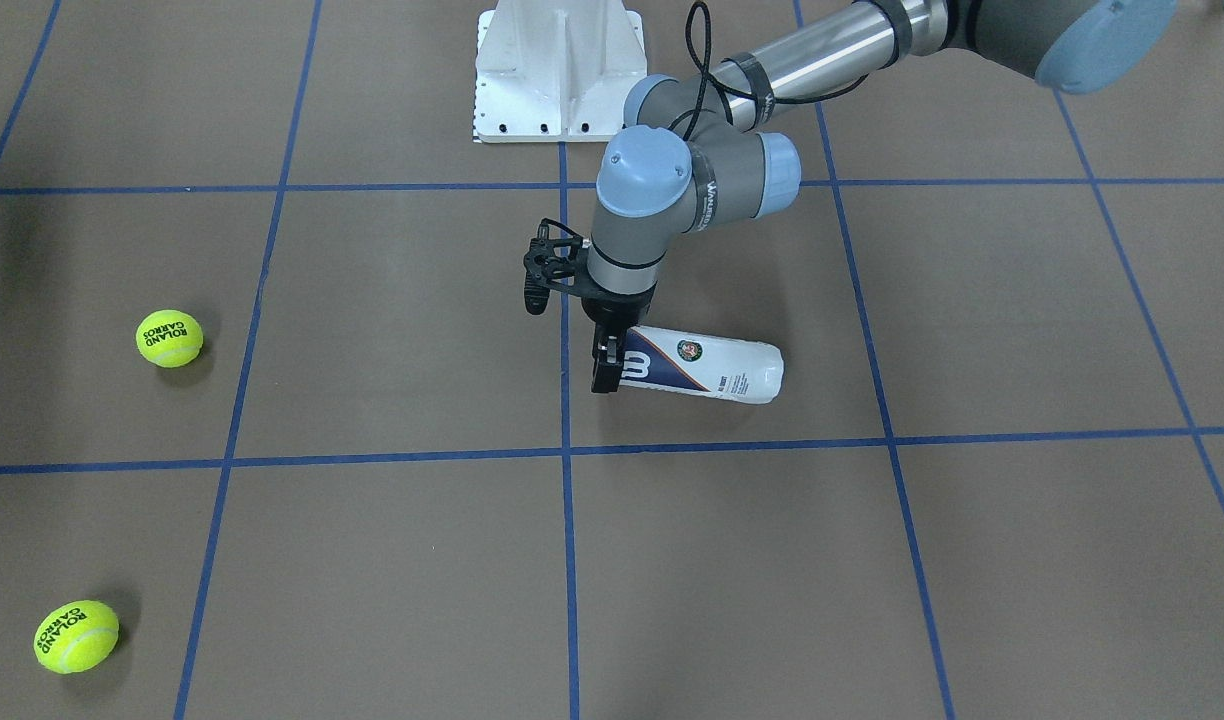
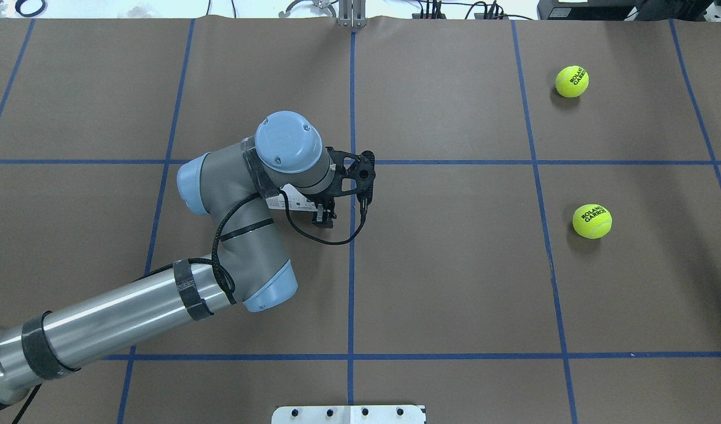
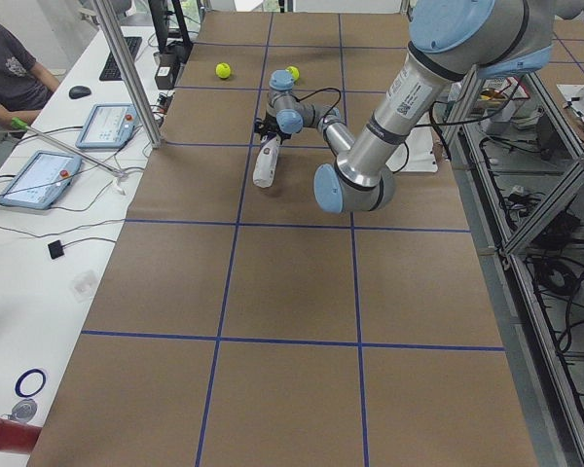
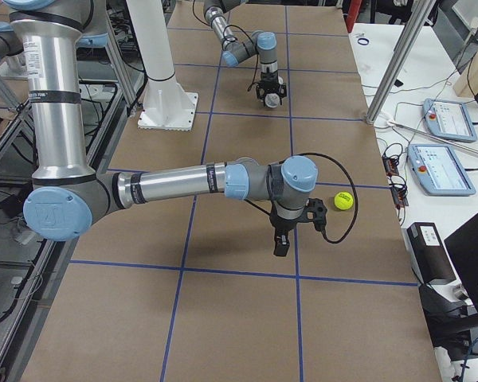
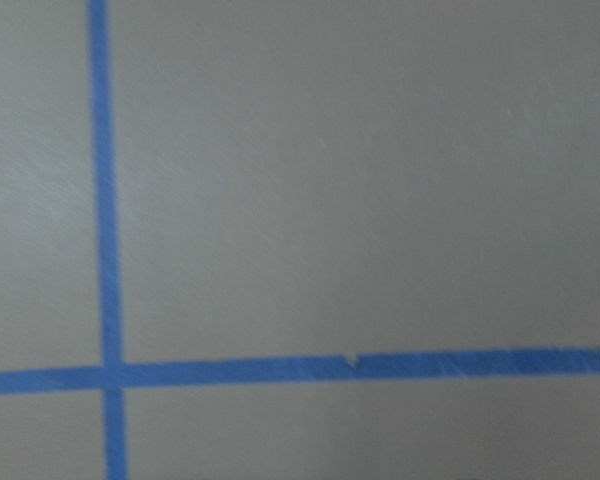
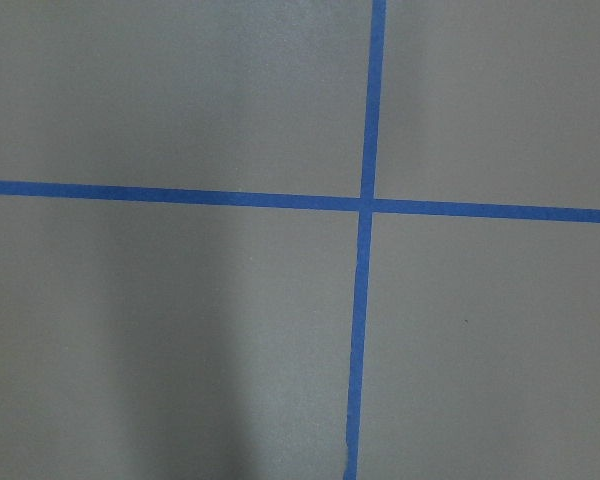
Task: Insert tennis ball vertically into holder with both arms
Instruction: 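Lift the white can with the left gripper and stand it upright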
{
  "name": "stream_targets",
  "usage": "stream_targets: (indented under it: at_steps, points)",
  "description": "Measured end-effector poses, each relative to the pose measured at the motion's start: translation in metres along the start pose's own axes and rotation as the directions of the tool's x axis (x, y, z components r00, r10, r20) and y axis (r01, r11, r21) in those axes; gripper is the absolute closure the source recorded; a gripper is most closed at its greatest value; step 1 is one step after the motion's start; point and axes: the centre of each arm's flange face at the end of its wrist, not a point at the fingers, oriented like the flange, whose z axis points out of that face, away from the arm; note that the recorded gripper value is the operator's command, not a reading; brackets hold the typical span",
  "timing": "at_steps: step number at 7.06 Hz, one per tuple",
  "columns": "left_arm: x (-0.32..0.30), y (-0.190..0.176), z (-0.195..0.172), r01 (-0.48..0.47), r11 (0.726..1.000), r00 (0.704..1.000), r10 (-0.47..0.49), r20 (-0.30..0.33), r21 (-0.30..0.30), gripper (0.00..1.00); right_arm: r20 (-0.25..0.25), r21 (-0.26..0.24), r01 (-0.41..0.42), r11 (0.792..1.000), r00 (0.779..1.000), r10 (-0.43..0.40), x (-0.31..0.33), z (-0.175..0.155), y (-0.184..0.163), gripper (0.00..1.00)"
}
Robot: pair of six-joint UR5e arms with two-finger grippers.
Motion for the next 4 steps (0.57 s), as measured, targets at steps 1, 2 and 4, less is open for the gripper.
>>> stream_targets:
  at_steps: [1, 2, 4]
  points:
    - [-0.011, -0.007, -0.020, 0.054, 0.994, 0.997, -0.058, 0.043, 0.094, 0.18, 0.001, -0.001, -0.001, 1.000, 1.000, 0.001, 0.000, 0.000, 0.000, 0.01]
    - [-0.017, -0.015, -0.041, 0.128, 0.964, 0.987, -0.148, 0.069, 0.231, 0.18, 0.003, 0.000, 0.000, 1.000, 1.000, 0.000, 0.000, 0.000, 0.000, 0.01]
    - [-0.020, -0.027, -0.080, 0.256, 0.825, 0.947, -0.320, 0.043, 0.503, 0.18, 0.007, 0.007, 0.015, 1.000, 1.000, -0.015, -0.007, -0.002, -0.002, 0.01]
